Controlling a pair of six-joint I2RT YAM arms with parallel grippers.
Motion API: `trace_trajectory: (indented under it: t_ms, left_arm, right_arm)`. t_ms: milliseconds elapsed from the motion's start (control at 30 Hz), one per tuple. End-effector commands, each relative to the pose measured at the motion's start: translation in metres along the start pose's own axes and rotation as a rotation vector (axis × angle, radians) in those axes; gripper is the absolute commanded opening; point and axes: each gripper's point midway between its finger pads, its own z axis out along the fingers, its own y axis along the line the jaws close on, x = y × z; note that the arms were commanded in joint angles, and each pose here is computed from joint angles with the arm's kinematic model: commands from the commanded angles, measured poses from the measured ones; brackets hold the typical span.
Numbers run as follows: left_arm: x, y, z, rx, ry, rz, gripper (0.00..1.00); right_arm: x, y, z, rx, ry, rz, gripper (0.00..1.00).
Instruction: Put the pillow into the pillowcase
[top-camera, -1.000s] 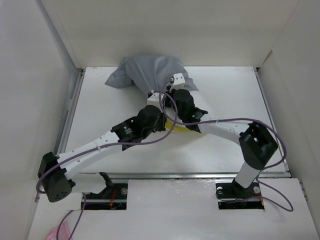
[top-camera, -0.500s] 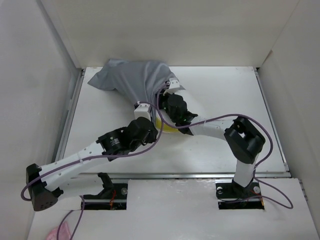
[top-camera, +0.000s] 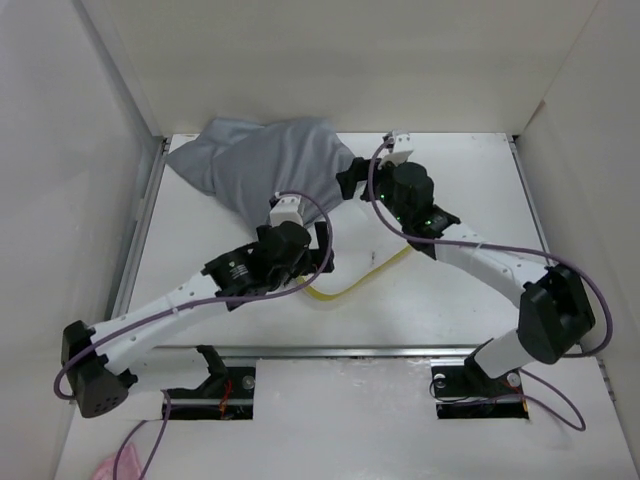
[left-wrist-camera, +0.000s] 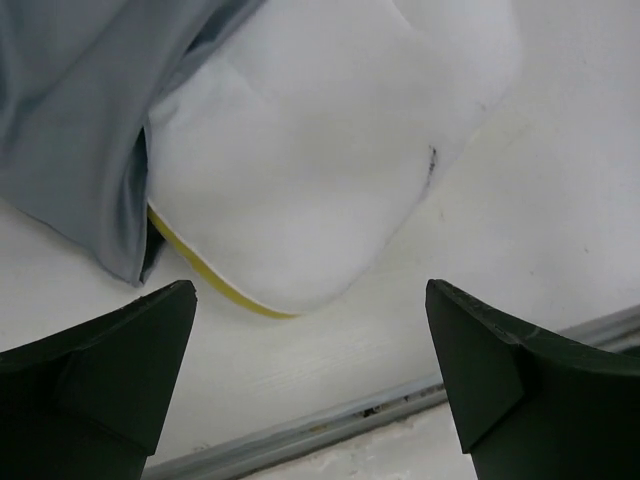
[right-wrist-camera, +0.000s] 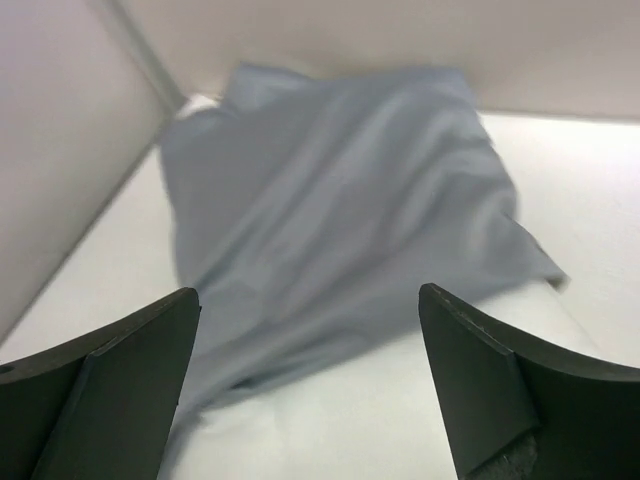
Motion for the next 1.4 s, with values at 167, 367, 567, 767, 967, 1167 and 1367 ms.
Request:
trace_trajectory:
  t_ms: [167,367,567,767,967,1167,1367]
  left_arm:
    - [-0.035,-0.007,0.076,-0.078,0.009,0.054,1.00]
    - [-0.023,-0.004,0.122,-0.137,0.099,0.138,1.00]
    - [-0.048,-0.001,0.107,-0.122,0.051,0.141,1.00]
    - [-0.037,0.003,0.085,-0.085,0.050,0.125,1.00]
    - [0.011,0.005,0.073,-0.133,0.160,0.159,1.00]
    - [0.065,0.038,0.074,-0.325,0.297,0.143,1.00]
    - [0.104,0.067,0.105,-0.513,0.350,0.061,1.00]
  right_arm:
    - [0.100,-0.133,-0.006,0.203,0.366,0.121,0.91]
    - [0.169,-0.112,-0.019,0.038,0.555,0.179,0.80]
    - [0.186,-0.021,-0.052,-0.249,0.611,0.207,0.77]
    - [0.139,0.052,-0.094,-0.533,0.545,0.177,0.77]
    - [0.105,-0.080,-0.080,-0.033,0.470,0.227,0.86]
    - [0.116,-0.117,-0.081,0.042,0.519,0.251,0.86]
    - [0.111,-0.096,-0.071,-0.070,0.461,0.144,0.85]
